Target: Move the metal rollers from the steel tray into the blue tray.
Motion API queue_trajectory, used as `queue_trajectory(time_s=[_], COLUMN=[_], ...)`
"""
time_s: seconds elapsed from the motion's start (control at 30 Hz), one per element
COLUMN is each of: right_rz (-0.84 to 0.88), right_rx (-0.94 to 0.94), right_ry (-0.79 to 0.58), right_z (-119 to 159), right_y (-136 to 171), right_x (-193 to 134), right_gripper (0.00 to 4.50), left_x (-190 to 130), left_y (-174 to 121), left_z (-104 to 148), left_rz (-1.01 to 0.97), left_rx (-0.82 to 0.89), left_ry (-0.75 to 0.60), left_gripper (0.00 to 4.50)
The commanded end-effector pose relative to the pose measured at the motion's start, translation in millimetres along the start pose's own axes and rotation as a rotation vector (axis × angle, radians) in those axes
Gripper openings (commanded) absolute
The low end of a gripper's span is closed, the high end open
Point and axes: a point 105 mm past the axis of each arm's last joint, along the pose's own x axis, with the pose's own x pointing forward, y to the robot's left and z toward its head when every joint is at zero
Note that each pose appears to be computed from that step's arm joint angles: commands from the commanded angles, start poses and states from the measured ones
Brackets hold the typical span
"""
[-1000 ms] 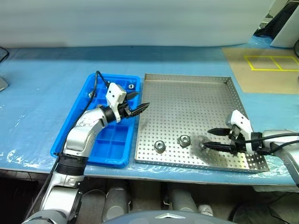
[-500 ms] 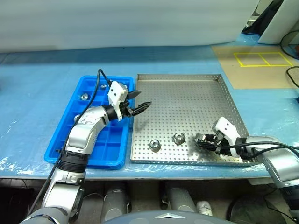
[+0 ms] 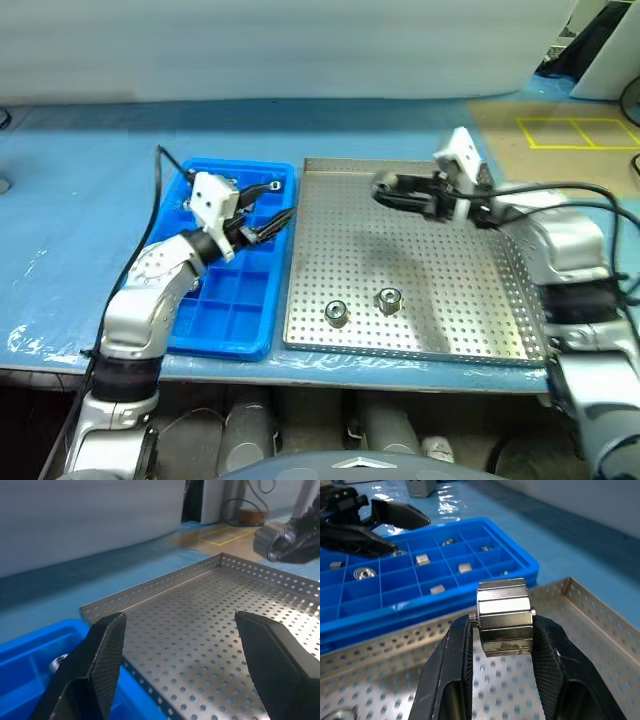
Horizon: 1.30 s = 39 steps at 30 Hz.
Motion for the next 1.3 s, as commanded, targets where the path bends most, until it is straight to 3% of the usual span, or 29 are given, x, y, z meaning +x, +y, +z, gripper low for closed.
queue_trajectory(time_s=[0.03, 0.2, 0.4, 0.87, 1.13, 1.3], right_rz=[-0.034, 0.197, 0.396, 0.325, 0.289, 0.238], right_rx=[-0.041, -0.074, -0.109, -0.115, -0.075, -0.024], right_ry=[0.031, -0.034, -0.002, 0.122, 0.103, -0.003], right_z=[-10, 1, -6, -43, -42, -23], right_y=[-5, 33, 62, 58, 47, 28], right_x=[44, 90, 109, 119, 107, 67], right_gripper=[1.21, 1.21, 1.21, 1.21, 3.95, 3.95], left_x=[-25, -66, -103, -102, -75, -32], left_y=[9, 17, 9, 5, 0, -12], left_z=[15, 13, 4, -2, -1, -1], left_rz=[0.158, 0.392, 0.532, 0.513, 0.411, 0.225], left_rx=[0.078, 0.132, 0.124, 0.129, 0.108, 0.048], left_ry=[-0.032, -0.010, 0.038, 0.063, 0.036, -0.011], left_gripper=[3.66, 3.66, 3.66, 3.66, 3.66, 3.66])
